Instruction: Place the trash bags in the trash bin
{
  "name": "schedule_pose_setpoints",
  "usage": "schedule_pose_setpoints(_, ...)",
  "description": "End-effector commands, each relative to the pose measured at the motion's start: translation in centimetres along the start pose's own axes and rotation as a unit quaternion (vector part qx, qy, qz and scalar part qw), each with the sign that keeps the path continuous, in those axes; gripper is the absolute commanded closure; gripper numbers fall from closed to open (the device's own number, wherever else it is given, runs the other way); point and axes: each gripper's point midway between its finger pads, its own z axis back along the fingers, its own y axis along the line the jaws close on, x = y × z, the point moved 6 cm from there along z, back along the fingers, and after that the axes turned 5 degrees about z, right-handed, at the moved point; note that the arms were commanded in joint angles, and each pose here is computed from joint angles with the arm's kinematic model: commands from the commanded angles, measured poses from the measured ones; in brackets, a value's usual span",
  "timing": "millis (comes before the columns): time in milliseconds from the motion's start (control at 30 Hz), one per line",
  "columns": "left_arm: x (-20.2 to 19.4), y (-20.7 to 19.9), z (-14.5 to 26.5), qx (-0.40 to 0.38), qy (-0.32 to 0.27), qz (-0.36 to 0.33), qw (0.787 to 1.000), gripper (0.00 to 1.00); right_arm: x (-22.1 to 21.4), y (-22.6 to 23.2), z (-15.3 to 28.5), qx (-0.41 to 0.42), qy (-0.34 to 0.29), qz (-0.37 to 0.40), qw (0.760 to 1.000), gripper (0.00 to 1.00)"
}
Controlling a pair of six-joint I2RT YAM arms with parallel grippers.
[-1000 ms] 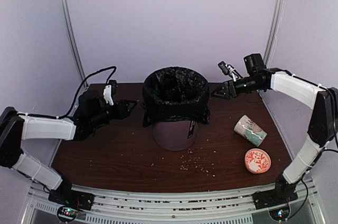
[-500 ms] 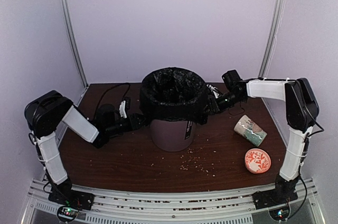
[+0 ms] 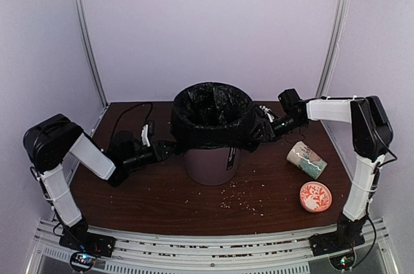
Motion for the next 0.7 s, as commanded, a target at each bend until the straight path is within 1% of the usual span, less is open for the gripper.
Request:
schedule_pose_setpoints(0, 1.1, -1.2, 1.4, 0.019, -0.021, -0.032, 0.999, 0.53, 0.5, 0.8, 4.5, -0.016, -0.041, 0.015, 0.999, 0.27)
schedule_pose_setpoints(133, 0.7, -1.4, 2.7, 0.045, -0.001, -0.050, 0.998, 0.48, 0.5, 1.0, 7.4, -0.036, -0.053, 0.017, 0.998, 0.24)
schedule_pose_setpoints(200, 0.8, -2.1, 3.6, 0.045, -0.003, -0.072, 0.996, 0.47, 0.6, 1.4, 8.6, -0.036, -0.062, 0.021, 0.997, 0.23)
schedule_pose_setpoints(333, 1.7, -2.9, 5.5, 0.067, -0.030, -0.106, 0.992, 0.46, 1.2, 3.0, 10.0, -0.024, -0.077, 0.052, 0.995, 0.20)
schedule_pose_setpoints(433, 2.7, -3.0, 6.3, 0.098, -0.053, -0.123, 0.986, 0.46, 1.9, 3.8, 10.6, -0.015, -0.090, 0.063, 0.994, 0.20)
schedule_pose_setpoints(533, 3.5, -2.0, 6.6, 0.140, -0.067, -0.115, 0.981, 0.46, 4.0, 4.5, 12.4, -0.060, -0.110, 0.087, 0.988, 0.24)
schedule_pose_setpoints(600, 4.2, -0.3, 6.5, 0.195, -0.072, -0.096, 0.973, 0.47, 6.0, 5.3, 14.3, -0.107, -0.139, 0.099, 0.980, 0.28)
schedule_pose_setpoints(667, 5.1, 1.0, 6.3, 0.218, -0.089, -0.080, 0.969, 0.48, 7.8, 6.5, 16.2, -0.148, -0.176, 0.106, 0.967, 0.30)
